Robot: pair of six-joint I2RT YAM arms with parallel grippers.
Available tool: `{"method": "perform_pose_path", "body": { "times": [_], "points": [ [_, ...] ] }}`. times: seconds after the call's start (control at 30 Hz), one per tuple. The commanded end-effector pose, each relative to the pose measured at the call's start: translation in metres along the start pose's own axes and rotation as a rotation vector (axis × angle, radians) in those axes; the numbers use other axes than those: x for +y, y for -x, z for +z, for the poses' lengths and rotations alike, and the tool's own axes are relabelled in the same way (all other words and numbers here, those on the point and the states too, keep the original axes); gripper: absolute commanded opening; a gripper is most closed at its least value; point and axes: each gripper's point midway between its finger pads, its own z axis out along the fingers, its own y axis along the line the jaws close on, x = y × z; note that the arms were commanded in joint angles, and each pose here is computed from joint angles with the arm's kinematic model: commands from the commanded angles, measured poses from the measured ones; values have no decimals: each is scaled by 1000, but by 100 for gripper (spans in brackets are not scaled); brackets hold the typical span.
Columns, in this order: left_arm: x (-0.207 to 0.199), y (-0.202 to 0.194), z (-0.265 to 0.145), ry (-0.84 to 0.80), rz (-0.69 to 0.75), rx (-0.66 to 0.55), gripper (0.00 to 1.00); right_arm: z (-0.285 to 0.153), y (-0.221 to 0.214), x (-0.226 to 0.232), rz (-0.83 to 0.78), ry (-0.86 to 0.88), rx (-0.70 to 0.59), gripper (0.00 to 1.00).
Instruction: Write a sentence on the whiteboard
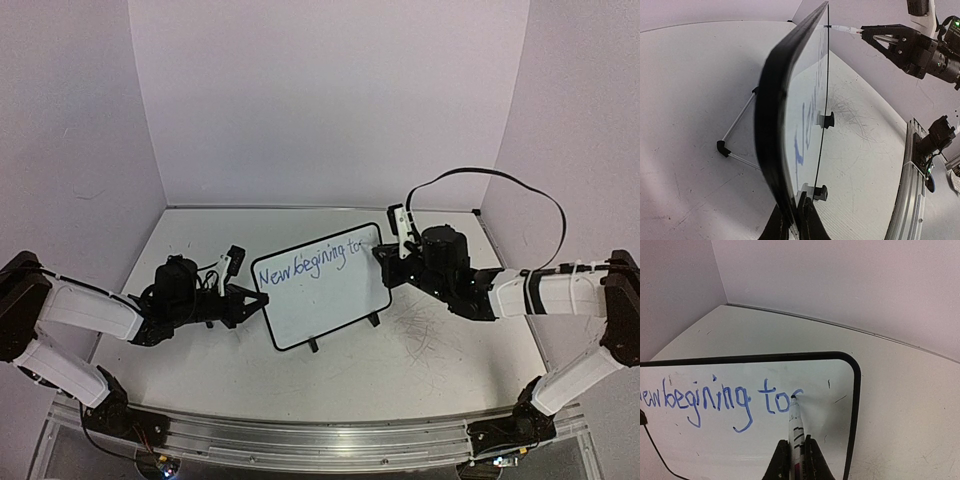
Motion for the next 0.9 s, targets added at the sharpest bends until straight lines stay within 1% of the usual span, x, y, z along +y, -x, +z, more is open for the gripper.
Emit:
{"method": "perform_pose_path", "body": {
  "times": [0.0, 0.27, 0.57, 0.87],
  "points": [
    [20, -9, -3, 101, 18, 29, 0, -4, -6, -2, 7, -2, 19, 0],
    [20, -8, -4, 103, 18, 26, 0, -6, -9, -8, 6, -35, 27, 0],
    [19, -8, -4, 98, 20, 26, 0, -3, 16, -11, 14, -63, -41, 0],
    [20, -9, -4, 101, 21, 28, 0, 4, 32, -7, 13, -58, -78, 0]
  ]
}}
